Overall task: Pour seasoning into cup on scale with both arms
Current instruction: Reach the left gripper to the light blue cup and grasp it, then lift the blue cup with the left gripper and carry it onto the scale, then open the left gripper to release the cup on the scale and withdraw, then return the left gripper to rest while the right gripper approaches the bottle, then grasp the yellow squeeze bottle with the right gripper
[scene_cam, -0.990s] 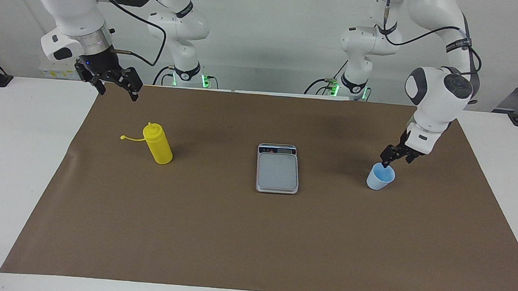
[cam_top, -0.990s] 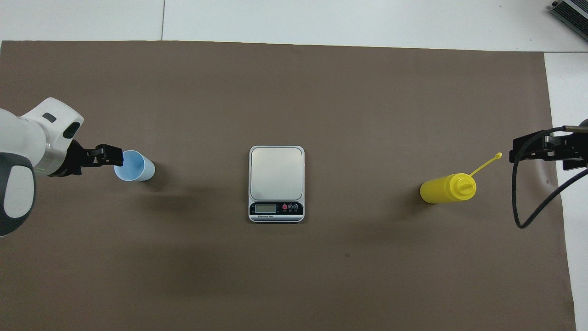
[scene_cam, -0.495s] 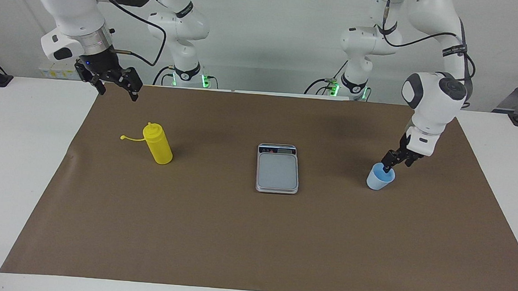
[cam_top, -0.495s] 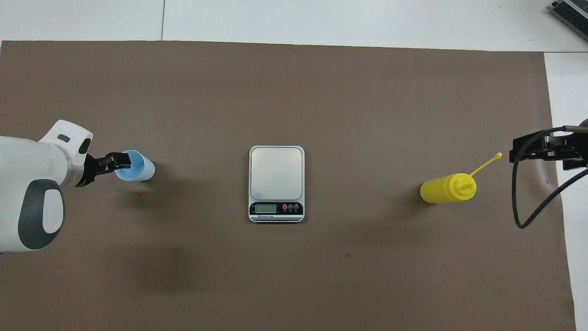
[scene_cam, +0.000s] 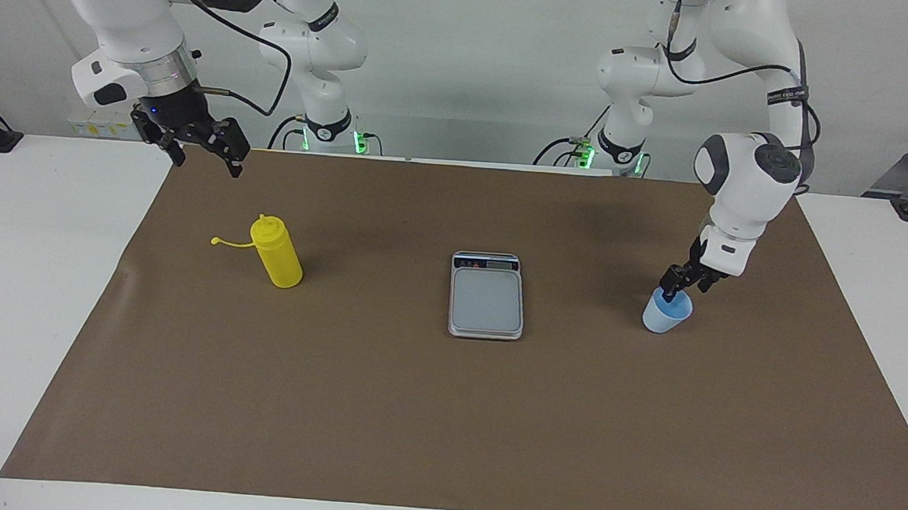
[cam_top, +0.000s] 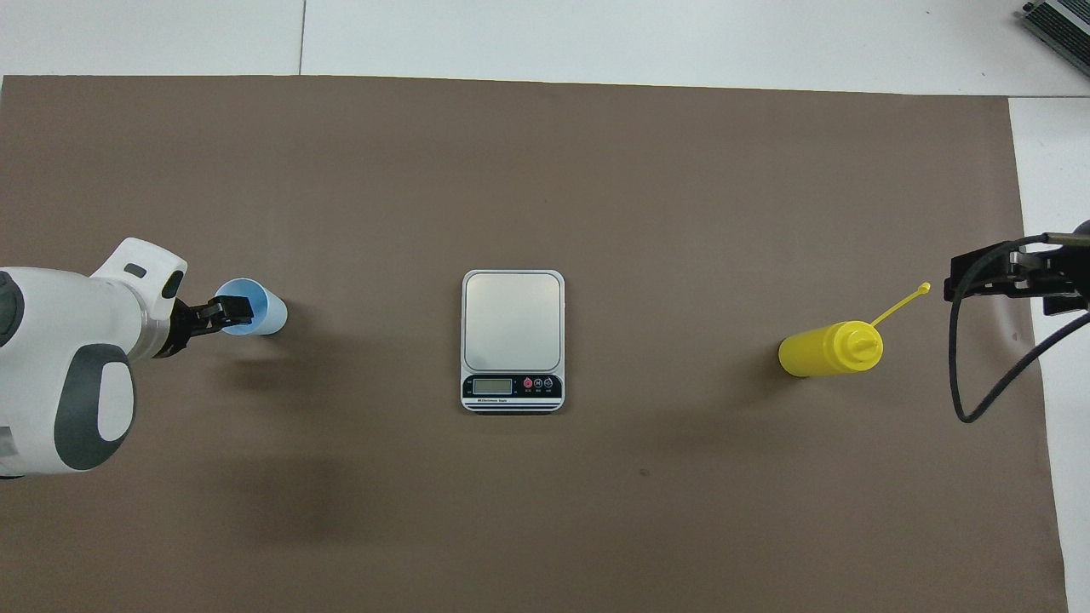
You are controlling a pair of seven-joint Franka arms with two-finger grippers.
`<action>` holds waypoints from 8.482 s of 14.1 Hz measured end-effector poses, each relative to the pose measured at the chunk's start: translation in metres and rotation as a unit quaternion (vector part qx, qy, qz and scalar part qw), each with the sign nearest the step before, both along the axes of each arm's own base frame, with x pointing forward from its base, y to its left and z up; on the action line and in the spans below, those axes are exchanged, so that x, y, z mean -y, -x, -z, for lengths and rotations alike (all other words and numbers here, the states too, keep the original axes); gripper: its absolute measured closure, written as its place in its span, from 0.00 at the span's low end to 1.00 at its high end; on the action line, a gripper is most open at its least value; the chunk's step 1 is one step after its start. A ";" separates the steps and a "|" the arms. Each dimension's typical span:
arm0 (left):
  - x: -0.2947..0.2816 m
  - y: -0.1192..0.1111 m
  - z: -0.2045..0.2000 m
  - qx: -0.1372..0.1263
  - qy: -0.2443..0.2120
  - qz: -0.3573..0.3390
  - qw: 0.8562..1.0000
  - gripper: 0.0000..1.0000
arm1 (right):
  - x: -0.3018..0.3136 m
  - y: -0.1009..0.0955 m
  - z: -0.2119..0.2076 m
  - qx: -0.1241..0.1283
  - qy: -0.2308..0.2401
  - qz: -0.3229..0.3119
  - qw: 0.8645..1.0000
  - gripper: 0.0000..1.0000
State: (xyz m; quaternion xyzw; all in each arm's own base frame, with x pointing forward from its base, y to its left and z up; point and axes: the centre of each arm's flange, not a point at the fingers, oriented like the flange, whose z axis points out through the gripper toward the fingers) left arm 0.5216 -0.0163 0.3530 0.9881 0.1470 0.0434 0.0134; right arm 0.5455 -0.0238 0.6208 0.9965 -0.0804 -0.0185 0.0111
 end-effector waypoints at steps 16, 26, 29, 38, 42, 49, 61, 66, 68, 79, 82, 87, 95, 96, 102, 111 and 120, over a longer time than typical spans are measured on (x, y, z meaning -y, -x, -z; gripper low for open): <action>0.022 -0.036 -0.101 -0.045 0.023 0.001 0.999 0.96 | 0.000 0.000 0.000 0.000 0.000 0.000 1.000 0.00; 0.208 -0.017 -0.129 -0.033 0.070 -0.018 0.997 0.96 | 0.000 0.000 0.000 0.000 0.000 0.000 1.000 0.00; 0.241 -0.009 -0.126 -0.025 0.082 -0.010 0.996 0.96 | 0.001 0.000 0.000 -0.001 0.000 0.001 1.000 0.00; 0.326 0.010 -0.076 -0.033 0.085 0.001 0.996 0.96 | 0.000 0.007 -0.004 -0.009 -0.001 0.001 1.000 0.00; 0.339 0.011 -0.061 -0.036 0.081 0.003 0.996 0.96 | 0.001 0.007 0.002 -0.013 -0.002 -0.012 1.000 0.00; 0.349 0.020 -0.042 -0.043 0.070 0.011 0.997 0.96 | 0.001 0.009 0.009 -0.003 -0.003 -0.025 1.000 0.00; 0.352 0.024 -0.037 -0.040 0.055 0.021 0.997 0.59 | -0.001 0.015 0.022 0.010 -0.004 -0.040 0.999 0.00; 0.336 0.012 -0.067 -0.035 0.048 0.017 0.998 0.02 | -0.004 0.013 0.022 0.016 -0.003 -0.042 0.999 0.00; 0.312 0.001 -0.086 -0.035 0.045 0.025 0.998 0.00 | -0.004 0.013 0.022 0.016 -0.003 -0.042 0.999 0.00; 0.108 -0.049 -0.145 -0.030 -0.002 0.092 0.995 0.00 | -0.004 0.022 0.031 0.005 -0.006 -0.073 0.997 0.00; 0.054 -0.047 -0.158 -0.037 -0.005 0.125 0.991 0.00 | -0.002 0.033 0.045 -0.010 -0.011 -0.127 0.992 0.00; -0.002 -0.034 -0.185 -0.032 -0.007 0.172 0.985 0.00 | 0.036 0.057 0.086 0.041 -0.053 -0.243 0.968 0.00; 0.022 -0.016 -0.247 -0.032 -0.011 0.202 0.979 0.00 | 0.116 0.102 0.174 0.211 -0.165 -0.399 0.877 0.00; 0.022 -0.017 -0.247 -0.033 -0.011 0.201 0.979 0.00 | 0.120 0.107 0.188 0.232 -0.177 -0.411 0.864 0.00; 0.022 -0.014 -0.266 -0.030 -0.011 0.202 0.979 0.00 | 0.130 0.122 0.250 0.325 -0.217 -0.451 0.802 0.00; 0.019 -0.007 -0.274 -0.040 -0.010 0.199 0.979 0.00 | 0.115 0.120 0.327 0.435 -0.259 -0.418 0.755 0.00; 0.024 -0.005 -0.281 -0.034 -0.011 0.184 0.982 0.00 | 0.082 0.094 0.386 0.494 -0.294 -0.399 0.715 0.00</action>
